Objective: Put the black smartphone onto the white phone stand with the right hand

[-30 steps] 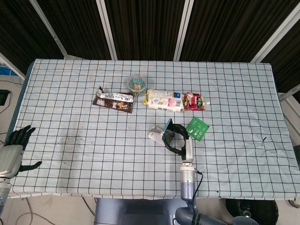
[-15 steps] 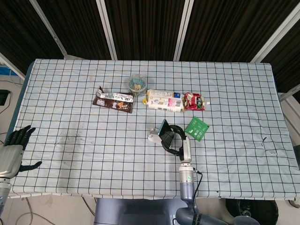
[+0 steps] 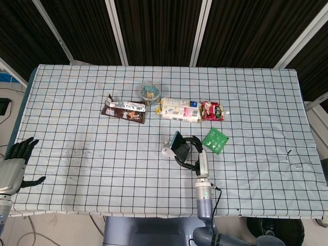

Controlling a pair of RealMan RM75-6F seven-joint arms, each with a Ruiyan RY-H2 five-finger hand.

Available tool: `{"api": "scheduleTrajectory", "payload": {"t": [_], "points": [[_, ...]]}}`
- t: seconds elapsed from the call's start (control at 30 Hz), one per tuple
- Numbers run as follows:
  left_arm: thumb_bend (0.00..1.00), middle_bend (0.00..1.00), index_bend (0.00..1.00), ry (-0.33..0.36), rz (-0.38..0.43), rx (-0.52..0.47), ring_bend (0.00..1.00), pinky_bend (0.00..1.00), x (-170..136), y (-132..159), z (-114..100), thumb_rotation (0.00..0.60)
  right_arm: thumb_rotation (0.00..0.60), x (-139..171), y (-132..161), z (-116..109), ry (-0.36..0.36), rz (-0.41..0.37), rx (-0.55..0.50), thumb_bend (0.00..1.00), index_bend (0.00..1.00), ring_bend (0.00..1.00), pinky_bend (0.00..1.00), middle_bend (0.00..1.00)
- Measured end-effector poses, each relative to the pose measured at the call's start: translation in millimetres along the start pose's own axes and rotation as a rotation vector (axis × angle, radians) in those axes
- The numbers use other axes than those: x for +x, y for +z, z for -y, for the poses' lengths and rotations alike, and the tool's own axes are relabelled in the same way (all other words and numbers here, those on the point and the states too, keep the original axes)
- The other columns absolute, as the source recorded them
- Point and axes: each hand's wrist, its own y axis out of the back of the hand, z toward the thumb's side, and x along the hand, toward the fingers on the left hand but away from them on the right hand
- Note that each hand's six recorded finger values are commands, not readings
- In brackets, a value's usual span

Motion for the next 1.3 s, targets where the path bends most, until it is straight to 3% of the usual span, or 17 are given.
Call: {"api": "scheduleTrajectory", "payload": {"t": [0.27, 0.73, 0.97, 1.3], "points": [[0.00, 0.00, 0.00, 0.001, 0.000, 0.000, 0.00, 0.00, -0.1, 0.0, -0.2, 0.600, 0.600, -0.7, 0.0, 3.0, 0.014, 0.009, 0.036, 0.08, 0.03, 0.01, 0.16, 0.05], [0.00, 0.00, 0.00, 0.010, -0.001, 0.005, 0.00, 0.00, -0.7, -0.6, -1.4, 0.600, 0.600, -1.7, 12.8, -11.8, -0.009, -0.030, 0.112, 0.07, 0.00, 0.00, 0.14, 0.00], [0.00, 0.00, 0.00, 0.018, 0.000, 0.012, 0.00, 0.00, -1.6, -0.5, -2.2, 0.600, 0.600, -1.2, 25.4, -43.4, -0.011, -0.076, 0.202, 0.07, 0.00, 0.00, 0.14, 0.00], [0.00, 0.00, 0.00, 0.028, 0.004, 0.019, 0.00, 0.00, -4.3, 0.7, -2.5, 0.600, 0.600, 3.0, 62.7, -114.8, -0.003, -0.120, 0.371, 0.08, 0.00, 0.00, 0.14, 0.00]]}}
